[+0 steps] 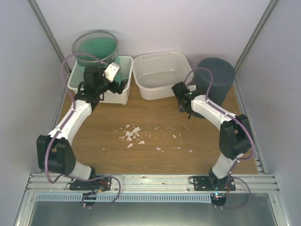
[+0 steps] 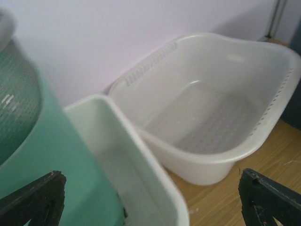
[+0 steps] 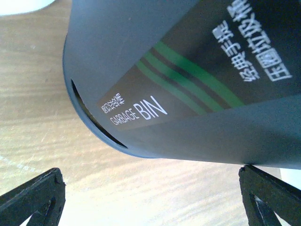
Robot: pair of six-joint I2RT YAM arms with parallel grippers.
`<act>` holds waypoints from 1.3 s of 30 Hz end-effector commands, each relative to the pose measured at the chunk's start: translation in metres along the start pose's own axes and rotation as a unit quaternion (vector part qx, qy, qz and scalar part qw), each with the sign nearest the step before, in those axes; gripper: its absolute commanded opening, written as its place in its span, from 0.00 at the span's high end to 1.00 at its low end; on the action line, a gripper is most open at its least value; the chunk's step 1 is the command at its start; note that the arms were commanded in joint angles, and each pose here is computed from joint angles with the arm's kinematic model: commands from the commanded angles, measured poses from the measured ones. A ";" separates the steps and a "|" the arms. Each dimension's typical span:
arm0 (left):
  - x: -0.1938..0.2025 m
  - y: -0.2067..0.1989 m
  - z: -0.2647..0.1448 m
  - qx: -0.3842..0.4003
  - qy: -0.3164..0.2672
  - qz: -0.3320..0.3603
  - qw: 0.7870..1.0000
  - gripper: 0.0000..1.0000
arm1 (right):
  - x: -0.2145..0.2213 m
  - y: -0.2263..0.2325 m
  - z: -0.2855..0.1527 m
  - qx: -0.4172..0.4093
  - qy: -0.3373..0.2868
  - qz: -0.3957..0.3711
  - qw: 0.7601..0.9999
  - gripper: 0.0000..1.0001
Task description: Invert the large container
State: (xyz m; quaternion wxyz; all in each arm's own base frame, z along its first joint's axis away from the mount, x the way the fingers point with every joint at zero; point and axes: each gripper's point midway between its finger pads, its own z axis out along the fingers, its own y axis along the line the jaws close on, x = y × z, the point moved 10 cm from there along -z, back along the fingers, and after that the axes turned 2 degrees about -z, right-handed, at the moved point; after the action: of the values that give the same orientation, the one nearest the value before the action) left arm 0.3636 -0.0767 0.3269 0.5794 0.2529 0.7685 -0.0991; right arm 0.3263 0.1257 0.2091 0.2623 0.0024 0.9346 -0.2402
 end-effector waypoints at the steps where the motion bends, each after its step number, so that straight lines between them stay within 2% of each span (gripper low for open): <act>1: -0.028 -0.028 0.023 0.061 -0.018 0.072 0.995 0.01 | -0.042 -0.023 0.025 -0.024 -0.054 -0.024 0.998 0.00; 5: -0.040 -0.056 0.054 0.083 0.007 0.123 0.989 0.01 | -0.066 -0.062 0.060 0.021 -0.023 0.003 1.000 0.00; 10: -0.043 -0.089 0.086 0.103 0.016 0.165 0.981 0.01 | -0.083 -0.092 0.063 0.032 -0.043 0.026 0.998 0.00; 17: -0.049 -0.141 0.131 0.136 0.025 0.230 0.963 0.01 | -0.088 -0.116 0.085 0.040 -0.030 0.043 0.998 0.00; 24: -0.052 -0.170 0.166 0.141 0.056 0.253 0.955 0.01 | -0.094 -0.134 0.100 0.053 -0.029 0.040 0.997 0.00; 29: -0.030 -0.198 0.180 0.136 0.109 0.301 0.938 0.03 | -0.093 -0.143 0.085 0.051 -0.052 0.039 0.997 0.00; 35: 0.010 -0.224 0.197 0.114 0.208 0.379 0.894 0.07 | -0.091 -0.162 0.045 0.041 -0.101 0.057 0.992 0.00; 39: 0.024 -0.226 0.215 0.071 0.225 0.413 0.880 0.10 | -0.087 -0.172 0.013 0.011 -0.136 0.072 0.988 0.00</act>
State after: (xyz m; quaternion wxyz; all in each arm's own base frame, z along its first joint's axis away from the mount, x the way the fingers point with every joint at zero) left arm 0.4174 -0.3585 0.2212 0.3825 0.5975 0.7013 0.0696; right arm 0.4044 -0.0241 0.2830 0.3493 0.0409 0.8998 -0.2582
